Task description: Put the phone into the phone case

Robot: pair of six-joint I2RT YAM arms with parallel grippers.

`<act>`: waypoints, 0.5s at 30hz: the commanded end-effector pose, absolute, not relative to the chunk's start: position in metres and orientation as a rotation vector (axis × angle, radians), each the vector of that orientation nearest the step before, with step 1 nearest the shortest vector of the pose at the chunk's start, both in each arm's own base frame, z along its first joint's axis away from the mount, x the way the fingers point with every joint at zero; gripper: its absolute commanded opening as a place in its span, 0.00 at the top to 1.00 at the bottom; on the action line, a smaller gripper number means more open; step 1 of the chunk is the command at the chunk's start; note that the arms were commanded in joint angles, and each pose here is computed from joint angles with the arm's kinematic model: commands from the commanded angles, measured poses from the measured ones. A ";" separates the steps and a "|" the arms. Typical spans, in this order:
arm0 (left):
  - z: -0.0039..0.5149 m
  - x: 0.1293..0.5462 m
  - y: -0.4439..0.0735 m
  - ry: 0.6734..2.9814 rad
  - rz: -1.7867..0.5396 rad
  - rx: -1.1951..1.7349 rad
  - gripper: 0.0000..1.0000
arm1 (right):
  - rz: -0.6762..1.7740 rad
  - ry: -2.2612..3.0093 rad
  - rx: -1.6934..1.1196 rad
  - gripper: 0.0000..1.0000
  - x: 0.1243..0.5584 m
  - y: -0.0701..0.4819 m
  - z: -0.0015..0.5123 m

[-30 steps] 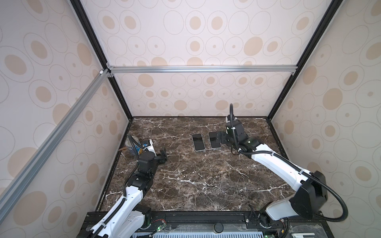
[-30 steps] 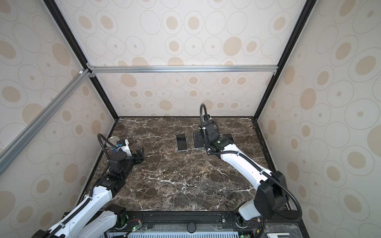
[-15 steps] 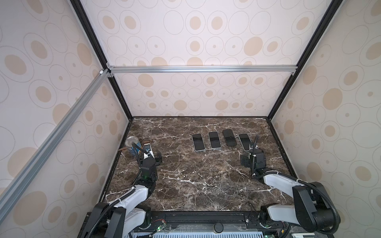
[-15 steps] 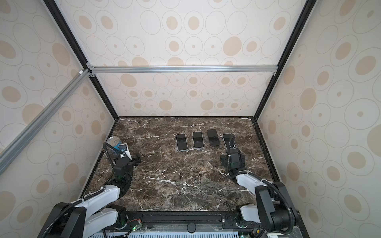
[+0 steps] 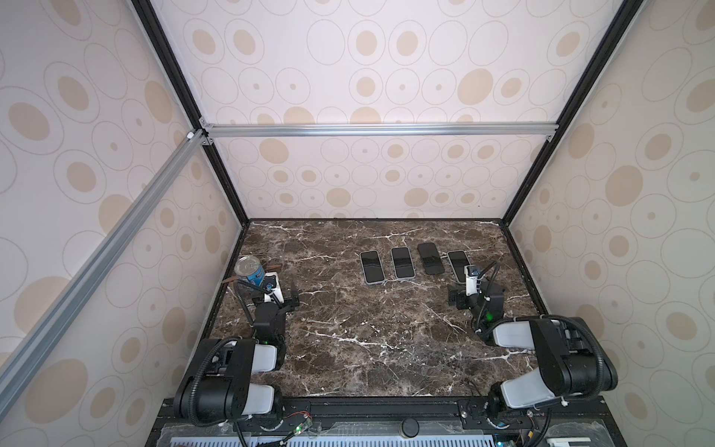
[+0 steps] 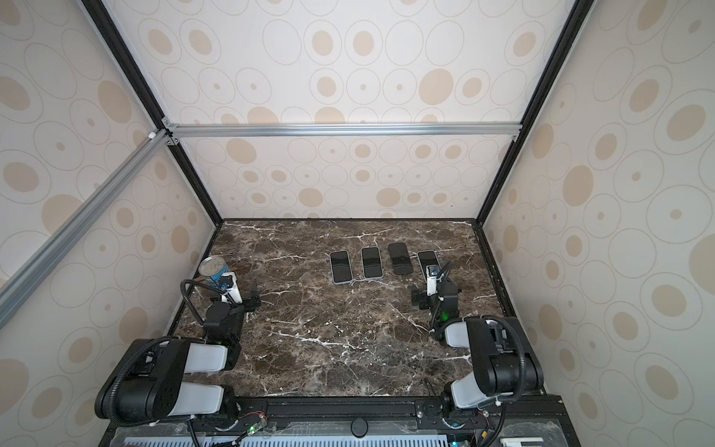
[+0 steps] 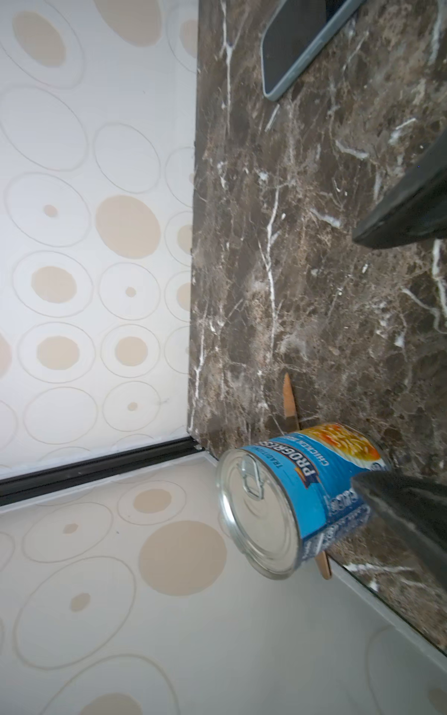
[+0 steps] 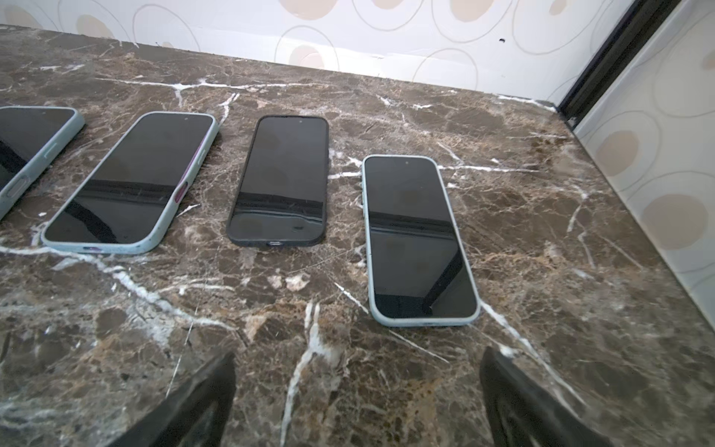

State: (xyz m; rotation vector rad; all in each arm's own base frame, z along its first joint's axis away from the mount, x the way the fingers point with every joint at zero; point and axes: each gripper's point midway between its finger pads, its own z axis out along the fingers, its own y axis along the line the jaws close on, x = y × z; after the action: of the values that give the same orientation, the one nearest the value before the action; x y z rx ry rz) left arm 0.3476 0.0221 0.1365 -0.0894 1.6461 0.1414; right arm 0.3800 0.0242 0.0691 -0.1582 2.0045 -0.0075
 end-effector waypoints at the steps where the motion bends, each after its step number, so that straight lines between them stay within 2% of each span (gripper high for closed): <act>1: 0.156 0.344 0.006 1.516 0.083 0.019 0.09 | 0.039 1.979 -0.149 0.00 0.394 0.027 0.084; 4: 0.142 0.357 0.003 1.563 0.078 0.040 0.06 | 0.002 1.974 -0.039 0.00 0.399 0.009 0.085; 7: 0.132 0.372 0.034 1.634 0.176 -0.143 0.01 | 0.004 2.003 -0.043 0.00 0.398 0.010 0.083; 15: 0.134 0.370 0.032 1.627 0.171 -0.136 0.00 | 0.004 1.995 -0.047 0.00 0.398 0.010 0.084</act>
State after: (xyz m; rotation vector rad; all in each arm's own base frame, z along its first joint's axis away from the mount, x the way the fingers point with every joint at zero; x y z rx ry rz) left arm 0.3698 0.0264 0.1296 -0.1095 1.6436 0.1560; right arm 0.3951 0.0112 0.0787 -0.0543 2.0074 0.0050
